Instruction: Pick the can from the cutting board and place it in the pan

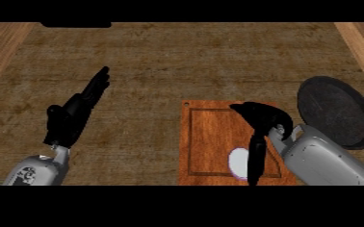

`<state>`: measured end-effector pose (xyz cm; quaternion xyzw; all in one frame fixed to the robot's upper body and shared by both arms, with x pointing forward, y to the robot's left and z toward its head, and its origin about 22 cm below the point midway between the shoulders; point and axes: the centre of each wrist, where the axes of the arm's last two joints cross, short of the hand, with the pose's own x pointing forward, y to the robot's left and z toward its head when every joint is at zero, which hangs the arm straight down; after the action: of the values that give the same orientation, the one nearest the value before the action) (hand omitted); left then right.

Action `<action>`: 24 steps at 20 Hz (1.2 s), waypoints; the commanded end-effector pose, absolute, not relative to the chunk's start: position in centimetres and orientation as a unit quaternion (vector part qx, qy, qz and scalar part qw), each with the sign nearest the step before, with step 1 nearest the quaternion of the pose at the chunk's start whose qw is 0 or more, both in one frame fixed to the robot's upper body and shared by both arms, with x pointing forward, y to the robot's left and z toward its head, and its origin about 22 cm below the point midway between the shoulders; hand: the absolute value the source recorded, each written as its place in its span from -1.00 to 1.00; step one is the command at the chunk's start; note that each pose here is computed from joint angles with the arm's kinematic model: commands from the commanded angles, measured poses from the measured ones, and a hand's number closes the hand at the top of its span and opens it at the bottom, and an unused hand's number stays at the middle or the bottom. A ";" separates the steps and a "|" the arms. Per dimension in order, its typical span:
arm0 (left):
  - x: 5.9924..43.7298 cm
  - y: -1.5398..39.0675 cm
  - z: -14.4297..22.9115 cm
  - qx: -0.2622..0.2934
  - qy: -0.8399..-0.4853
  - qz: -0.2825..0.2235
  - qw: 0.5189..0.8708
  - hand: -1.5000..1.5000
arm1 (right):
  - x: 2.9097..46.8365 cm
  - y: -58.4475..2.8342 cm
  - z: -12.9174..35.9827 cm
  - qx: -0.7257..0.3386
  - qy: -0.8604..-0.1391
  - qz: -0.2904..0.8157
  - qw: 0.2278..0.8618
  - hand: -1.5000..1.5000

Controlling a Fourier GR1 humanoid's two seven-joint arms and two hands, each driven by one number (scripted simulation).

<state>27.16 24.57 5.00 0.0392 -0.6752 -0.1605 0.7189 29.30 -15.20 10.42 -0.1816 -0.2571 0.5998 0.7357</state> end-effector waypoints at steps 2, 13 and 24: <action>27.1 25.0 5.2 0.042 -0.680 -0.162 0.714 0.00 | 27.9 -13.8 9.7 -0.247 -0.172 0.613 0.730 -1.00; 27.4 24.2 4.5 0.045 -0.679 -0.154 0.717 0.00 | 27.6 -14.6 8.5 -0.249 -0.175 0.615 0.727 -1.00; 26.9 25.2 4.9 0.055 -0.679 -0.158 0.715 0.00 | 26.8 -13.1 5.1 -0.191 -0.169 0.666 0.701 1.00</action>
<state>27.12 24.43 5.06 0.0442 -0.6762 -0.1575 0.7183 27.09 -14.61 6.07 -0.1639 -0.2299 0.6460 0.7092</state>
